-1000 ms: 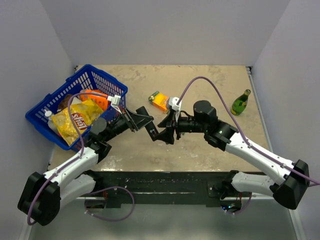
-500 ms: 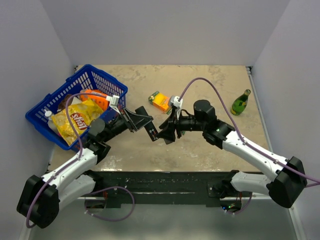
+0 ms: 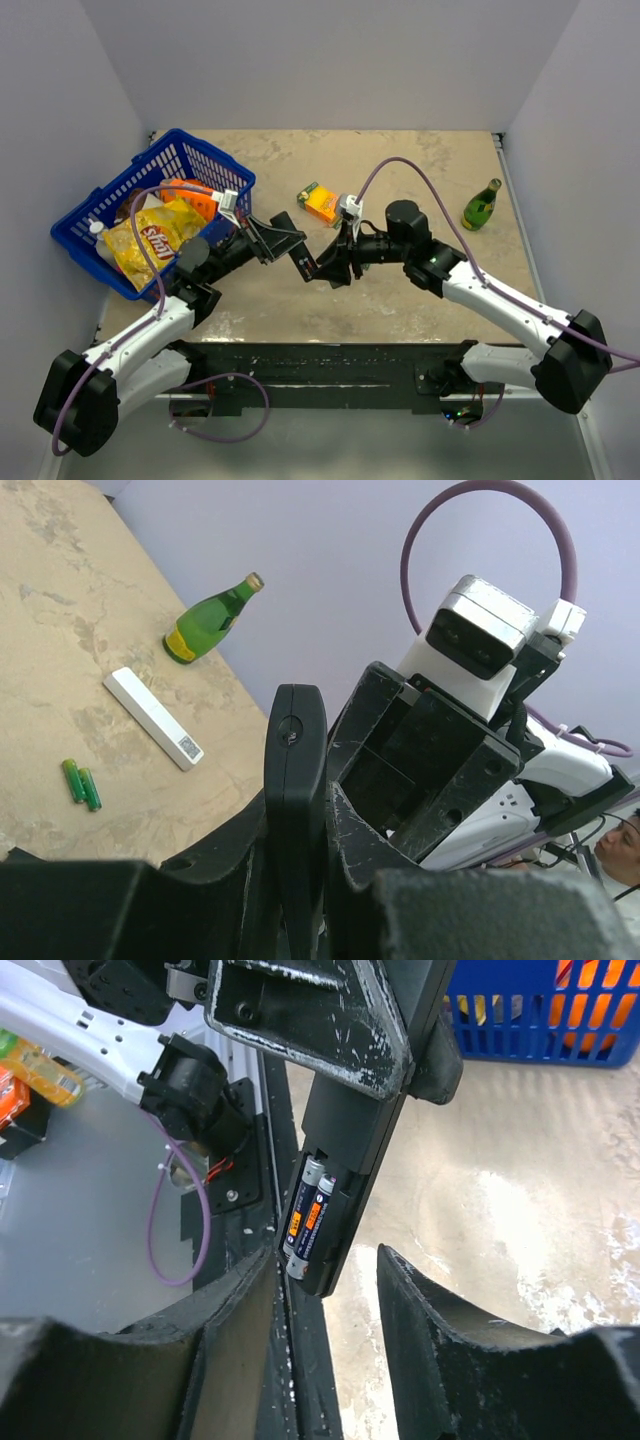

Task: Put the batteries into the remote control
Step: Load the battery into the remote control, then pick up the battery cover at the center of the board.

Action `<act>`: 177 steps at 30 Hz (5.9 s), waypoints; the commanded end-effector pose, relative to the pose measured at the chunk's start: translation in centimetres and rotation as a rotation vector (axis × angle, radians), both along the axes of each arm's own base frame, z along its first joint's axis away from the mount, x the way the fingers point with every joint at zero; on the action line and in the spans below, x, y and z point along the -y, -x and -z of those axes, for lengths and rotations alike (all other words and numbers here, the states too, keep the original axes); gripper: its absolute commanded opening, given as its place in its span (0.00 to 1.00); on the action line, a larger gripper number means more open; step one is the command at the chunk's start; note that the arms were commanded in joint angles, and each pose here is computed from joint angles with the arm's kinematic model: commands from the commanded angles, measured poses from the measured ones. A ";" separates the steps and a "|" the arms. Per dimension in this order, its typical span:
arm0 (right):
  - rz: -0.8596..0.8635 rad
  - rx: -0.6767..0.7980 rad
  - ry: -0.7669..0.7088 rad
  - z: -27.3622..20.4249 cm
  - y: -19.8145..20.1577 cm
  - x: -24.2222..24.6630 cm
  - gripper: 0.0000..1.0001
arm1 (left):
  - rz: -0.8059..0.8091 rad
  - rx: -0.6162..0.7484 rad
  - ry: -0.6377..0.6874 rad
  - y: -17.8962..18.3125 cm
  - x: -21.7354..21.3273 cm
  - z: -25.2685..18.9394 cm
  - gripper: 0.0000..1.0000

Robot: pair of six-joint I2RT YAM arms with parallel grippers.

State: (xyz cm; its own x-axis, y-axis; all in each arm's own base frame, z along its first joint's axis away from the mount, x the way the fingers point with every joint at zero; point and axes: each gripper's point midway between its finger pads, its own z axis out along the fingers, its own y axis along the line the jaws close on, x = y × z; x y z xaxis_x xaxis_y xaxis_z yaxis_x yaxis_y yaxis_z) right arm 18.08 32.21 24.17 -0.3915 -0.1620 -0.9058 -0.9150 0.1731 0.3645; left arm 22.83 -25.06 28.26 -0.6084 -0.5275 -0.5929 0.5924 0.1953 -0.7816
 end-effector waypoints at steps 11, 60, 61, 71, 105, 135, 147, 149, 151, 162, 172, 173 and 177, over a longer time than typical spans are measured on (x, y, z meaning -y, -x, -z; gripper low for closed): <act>-0.059 -0.031 -0.061 -0.6 0.4 -1.2 0.31 | 0.033 0.117 0.071 1.0 0.0 -4.1 0.00; 0.691 -0.213 0.611 11.8 -5.6 6.4 0.79 | -0.510 0.037 -0.319 -3.8 -7.6 4.2 0.00; 0.707 -0.221 0.640 12.6 -5.7 6.3 0.78 | -0.509 0.024 -0.324 -3.8 -7.6 5.0 0.00; 0.681 -0.243 0.735 16.1 -5.6 3.5 0.61 | -0.537 0.028 -0.290 -3.7 -8.1 6.0 0.00; 0.726 -0.272 1.022 22.6 -7.0 4.8 0.53 | -0.547 0.039 -0.268 -3.2 -8.5 5.6 0.00; 0.631 -0.304 1.027 22.8 -7.5 5.4 0.54 | -0.525 0.044 -0.258 -2.8 -8.2 5.3 0.00; 0.586 -0.326 1.061 24.2 -7.3 4.9 0.56 | -0.515 0.043 -0.253 -2.8 -8.0 5.2 0.00; 0.577 -0.326 1.071 24.4 -7.2 4.9 0.54 | -0.513 0.040 -0.254 -2.8 -8.0 5.3 0.00; 0.572 -0.327 1.075 24.5 -7.1 5.0 0.47 | -0.511 0.039 -0.252 -2.8 -7.9 5.3 0.00; 0.582 -0.271 1.023 22.0 -7.1 5.5 0.25 | -0.496 0.009 -0.220 -3.1 -7.4 6.0 0.00; 0.578 -0.165 0.897 16.7 -7.0 4.7 0.24 | -0.467 -0.087 -0.150 -4.0 -6.3 8.0 0.00; 0.580 -0.144 0.864 15.3 -7.0 4.6 0.24 | -0.465 -0.091 -0.127 -4.1 -6.1 7.7 0.00; 0.540 -0.084 0.793 12.3 -6.0 3.1 0.24 | -0.457 -0.131 -0.089 -4.4 -5.8 8.2 0.00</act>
